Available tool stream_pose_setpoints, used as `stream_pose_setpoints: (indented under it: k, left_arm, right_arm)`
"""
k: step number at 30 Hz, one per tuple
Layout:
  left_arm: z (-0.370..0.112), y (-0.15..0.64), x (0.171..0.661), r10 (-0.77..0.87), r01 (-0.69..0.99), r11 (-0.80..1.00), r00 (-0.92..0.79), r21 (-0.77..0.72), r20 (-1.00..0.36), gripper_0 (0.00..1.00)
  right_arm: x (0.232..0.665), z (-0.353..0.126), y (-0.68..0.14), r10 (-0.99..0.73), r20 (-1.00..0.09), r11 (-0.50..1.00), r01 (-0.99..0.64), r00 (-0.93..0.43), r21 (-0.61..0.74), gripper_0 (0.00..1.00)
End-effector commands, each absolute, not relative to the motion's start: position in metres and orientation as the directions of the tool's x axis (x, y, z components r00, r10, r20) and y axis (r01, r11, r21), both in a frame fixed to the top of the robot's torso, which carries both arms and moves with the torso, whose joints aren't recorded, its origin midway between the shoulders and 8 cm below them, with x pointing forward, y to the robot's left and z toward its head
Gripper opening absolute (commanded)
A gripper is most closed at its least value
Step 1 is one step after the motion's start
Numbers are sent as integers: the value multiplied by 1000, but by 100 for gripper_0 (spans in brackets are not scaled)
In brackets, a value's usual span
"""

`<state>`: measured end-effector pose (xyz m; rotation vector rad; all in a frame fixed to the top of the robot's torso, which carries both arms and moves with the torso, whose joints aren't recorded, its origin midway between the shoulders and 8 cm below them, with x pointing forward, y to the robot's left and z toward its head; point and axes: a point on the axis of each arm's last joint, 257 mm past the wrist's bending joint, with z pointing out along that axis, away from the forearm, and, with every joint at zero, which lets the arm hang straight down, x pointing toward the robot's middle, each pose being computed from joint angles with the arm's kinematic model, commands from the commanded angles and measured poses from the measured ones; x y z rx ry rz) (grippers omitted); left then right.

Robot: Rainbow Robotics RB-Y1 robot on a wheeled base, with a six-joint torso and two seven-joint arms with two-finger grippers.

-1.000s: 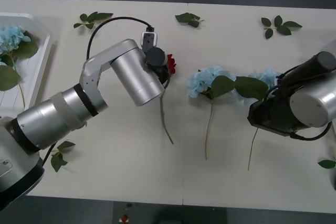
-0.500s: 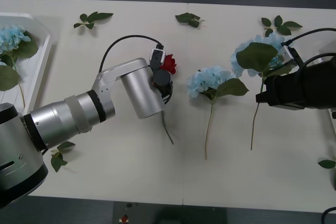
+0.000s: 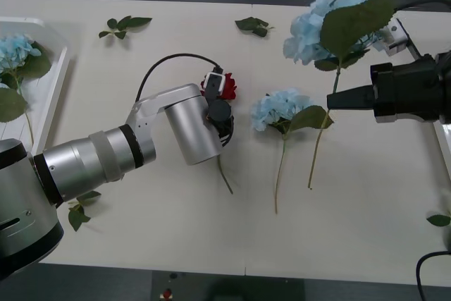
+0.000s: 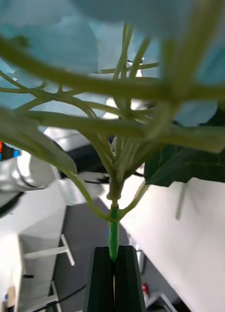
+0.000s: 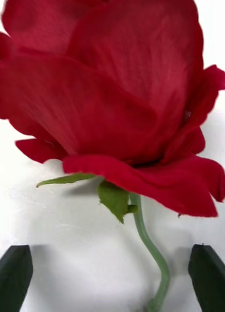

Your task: Put the red flowers into the right box and the blue flowers into the left box

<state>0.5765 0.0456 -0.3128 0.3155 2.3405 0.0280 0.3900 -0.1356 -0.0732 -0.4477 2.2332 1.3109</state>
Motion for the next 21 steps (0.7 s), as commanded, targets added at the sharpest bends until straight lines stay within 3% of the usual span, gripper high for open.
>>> stream_pose_setpoints:
  k: [1, 7, 9, 21]
  left_arm:
    - [-282, 31, 591, 215, 223, 971, -645, 89, -733, 64]
    - [-284, 31, 589, 204, 218, 973, -654, 77, -728, 15]
    - [-285, 30, 589, 198, 215, 974, -657, 71, -727, 3]
    - [-284, 32, 590, 188, 206, 976, -657, 66, -730, 0]
  right_arm:
    - [390, -25, -113, -1, -660, 360, -616, -751, 701, 0]
    - [381, 13, -94, 35, -674, 226, -651, -738, 724, 0]
    - [377, 25, -87, 47, -676, 180, -659, -736, 730, 0]
    - [370, 78, -44, 78, -734, 35, -734, -675, 678, 0]
